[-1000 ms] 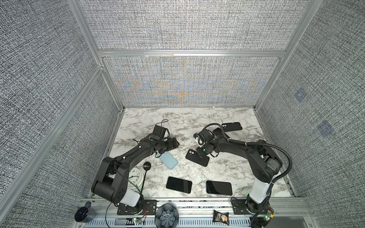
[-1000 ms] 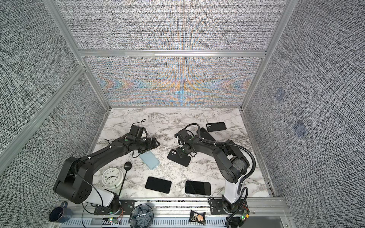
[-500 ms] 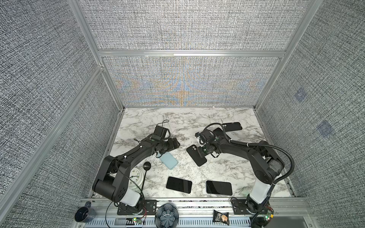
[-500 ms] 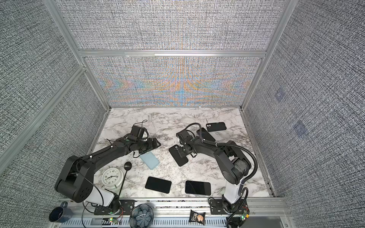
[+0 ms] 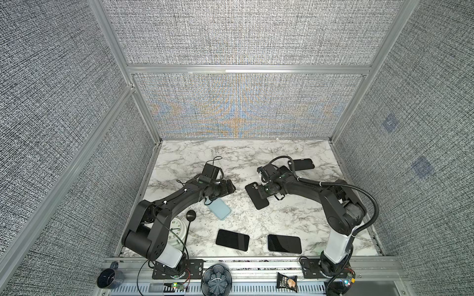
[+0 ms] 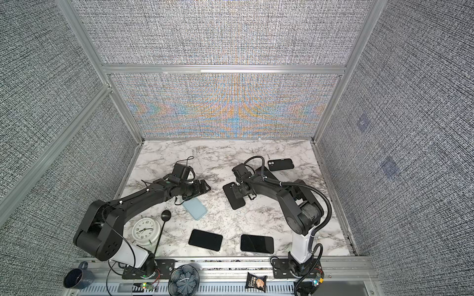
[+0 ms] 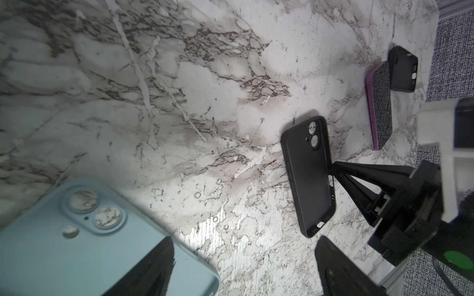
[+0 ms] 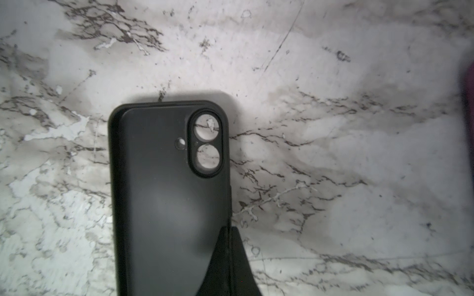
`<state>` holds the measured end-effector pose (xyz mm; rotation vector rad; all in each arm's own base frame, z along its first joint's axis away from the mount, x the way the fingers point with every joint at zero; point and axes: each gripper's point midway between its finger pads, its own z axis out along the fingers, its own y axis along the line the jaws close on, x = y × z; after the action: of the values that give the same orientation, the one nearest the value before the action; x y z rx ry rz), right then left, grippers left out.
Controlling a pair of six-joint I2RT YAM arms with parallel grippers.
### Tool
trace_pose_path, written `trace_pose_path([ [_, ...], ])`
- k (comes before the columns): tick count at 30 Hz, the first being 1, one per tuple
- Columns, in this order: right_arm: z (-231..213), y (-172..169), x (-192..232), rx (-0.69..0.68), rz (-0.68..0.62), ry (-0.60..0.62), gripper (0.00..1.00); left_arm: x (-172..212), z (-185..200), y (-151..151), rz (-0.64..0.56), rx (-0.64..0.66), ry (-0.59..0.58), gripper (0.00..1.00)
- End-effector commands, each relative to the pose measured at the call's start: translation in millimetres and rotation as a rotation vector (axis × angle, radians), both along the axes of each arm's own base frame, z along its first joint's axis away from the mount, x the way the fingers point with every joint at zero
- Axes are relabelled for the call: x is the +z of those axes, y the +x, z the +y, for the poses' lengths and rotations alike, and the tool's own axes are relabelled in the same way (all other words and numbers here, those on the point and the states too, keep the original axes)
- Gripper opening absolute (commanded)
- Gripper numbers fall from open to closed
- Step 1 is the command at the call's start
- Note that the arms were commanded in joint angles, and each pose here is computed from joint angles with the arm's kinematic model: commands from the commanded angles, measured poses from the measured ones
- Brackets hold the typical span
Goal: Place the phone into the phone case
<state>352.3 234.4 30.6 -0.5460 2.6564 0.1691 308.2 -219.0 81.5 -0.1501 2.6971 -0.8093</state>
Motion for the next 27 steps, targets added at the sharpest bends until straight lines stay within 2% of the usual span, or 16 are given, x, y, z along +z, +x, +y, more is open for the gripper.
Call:
trace_pose_path([
  [1, -3, -4, 2, -0.007, -0.001, -0.001, 0.23, 1, -3, -1, -0.015, -0.008, 0.002, 0.87],
  [4, -11, -16, 19, -0.018, -0.018, 0.014, 0.32, 2, -9, -10, -0.021, -0.035, 0.009, 0.87],
  [7, -22, -45, 35, -0.024, -0.014, 0.0, 0.41, 5, -18, -23, -0.035, -0.071, 0.014, 0.87],
  [13, -65, -148, 45, -0.041, 0.04, -0.138, 0.52, 9, -37, -52, -0.068, -0.132, 0.018, 0.88],
  [17, -78, -204, 54, -0.062, 0.075, -0.126, 0.62, 6, -45, -65, -0.077, -0.163, 0.03, 0.88],
  [23, -88, -252, 53, -0.049, 0.067, -0.212, 0.75, 3, -49, -68, -0.079, -0.173, 0.026, 0.88],
  [27, -91, -268, 49, 0.01, 0.059, -0.292, 0.8, 5, -49, -67, -0.091, -0.166, 0.018, 0.88],
])
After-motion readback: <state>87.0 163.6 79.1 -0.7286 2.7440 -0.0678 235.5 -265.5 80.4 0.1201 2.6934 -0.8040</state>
